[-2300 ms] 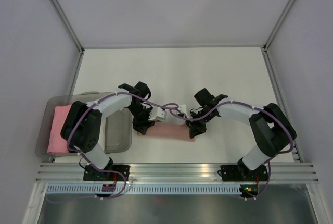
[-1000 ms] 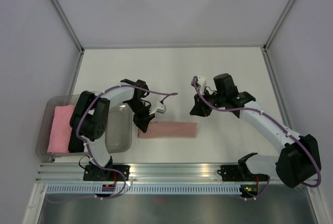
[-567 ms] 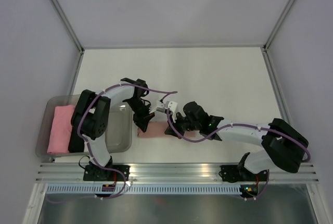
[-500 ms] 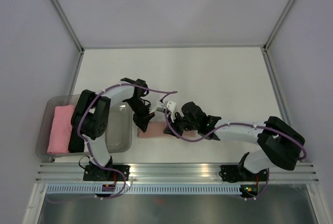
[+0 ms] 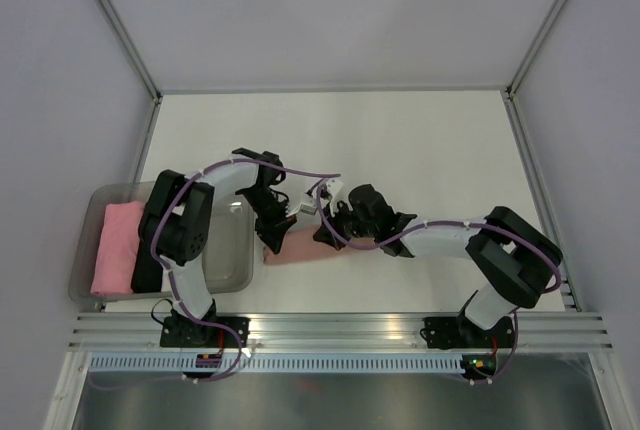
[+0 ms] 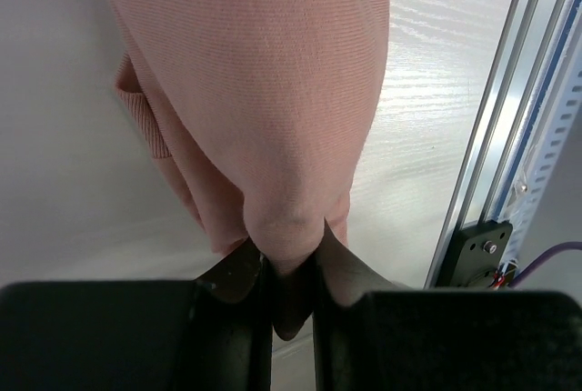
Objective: Roll the t-shirts
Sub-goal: Roll the tshirt
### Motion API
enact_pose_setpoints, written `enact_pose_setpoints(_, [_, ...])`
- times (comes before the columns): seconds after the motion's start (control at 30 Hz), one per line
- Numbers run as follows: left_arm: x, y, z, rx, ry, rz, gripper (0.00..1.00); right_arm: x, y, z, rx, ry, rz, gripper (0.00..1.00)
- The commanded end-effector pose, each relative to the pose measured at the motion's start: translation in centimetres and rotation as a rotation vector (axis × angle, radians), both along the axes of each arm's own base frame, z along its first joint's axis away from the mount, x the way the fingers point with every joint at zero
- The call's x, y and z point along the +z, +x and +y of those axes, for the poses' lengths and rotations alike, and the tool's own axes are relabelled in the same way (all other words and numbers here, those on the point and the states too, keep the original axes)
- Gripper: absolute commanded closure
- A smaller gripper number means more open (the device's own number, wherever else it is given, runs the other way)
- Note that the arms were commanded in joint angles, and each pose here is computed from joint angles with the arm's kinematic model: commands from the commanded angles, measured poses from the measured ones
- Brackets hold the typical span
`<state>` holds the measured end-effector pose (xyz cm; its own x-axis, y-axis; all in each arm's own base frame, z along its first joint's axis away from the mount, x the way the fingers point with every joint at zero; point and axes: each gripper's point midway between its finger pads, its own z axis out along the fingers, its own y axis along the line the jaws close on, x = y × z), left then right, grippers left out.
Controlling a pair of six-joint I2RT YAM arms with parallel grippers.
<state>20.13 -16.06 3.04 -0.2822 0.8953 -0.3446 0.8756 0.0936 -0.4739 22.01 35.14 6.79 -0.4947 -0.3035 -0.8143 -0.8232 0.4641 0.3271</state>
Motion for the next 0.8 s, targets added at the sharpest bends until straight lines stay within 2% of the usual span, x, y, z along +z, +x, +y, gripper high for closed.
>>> enact_pose_setpoints(0.0, [-0.1, -0.2, 0.2, -0.033, -0.009, 0.023, 0.98, 1.5, 1.5, 0.8, -0.035, 0.088, -0.005, 1.00])
enact_pose_setpoints(0.13, [-0.1, -0.2, 0.3, -0.040, -0.009, 0.027, 0.98, 2.4, 2.6, 0.5, -0.074, 0.131, 0.005, 1.00])
enact_pose_setpoints(0.3, [-0.1, -0.3, 0.2, -0.036, -0.007, 0.035, 0.96, 0.6, 2.6, -0.5, -0.105, 0.114, 0.050, 1.00])
enact_pose_setpoints(0.4, [-0.1, 0.0, 0.3, -0.022, -0.002, 0.036, 0.89, -0.2, 2.4, -0.8, -0.120, 0.115, 0.071, 1.00])
enact_pose_setpoints(0.6, [0.0, 0.9, 0.6, 0.011, 0.011, 0.029, 0.62, -1.4, 3.0, -0.8, -0.147, 0.115, 0.092, 1.00])
enact_pose_setpoints(0.7, [0.4, 1.0, 0.7, 0.004, 0.013, 0.005, 0.57, -1.4, 3.3, -0.8, -0.143, 0.127, 0.101, 1.00])
enact_pose_setpoints(0.77, [0.9, 1.6, 0.7, 0.007, 0.013, -0.028, 0.49, -1.6, 3.3, -0.8, -0.137, 0.129, 0.109, 1.00])
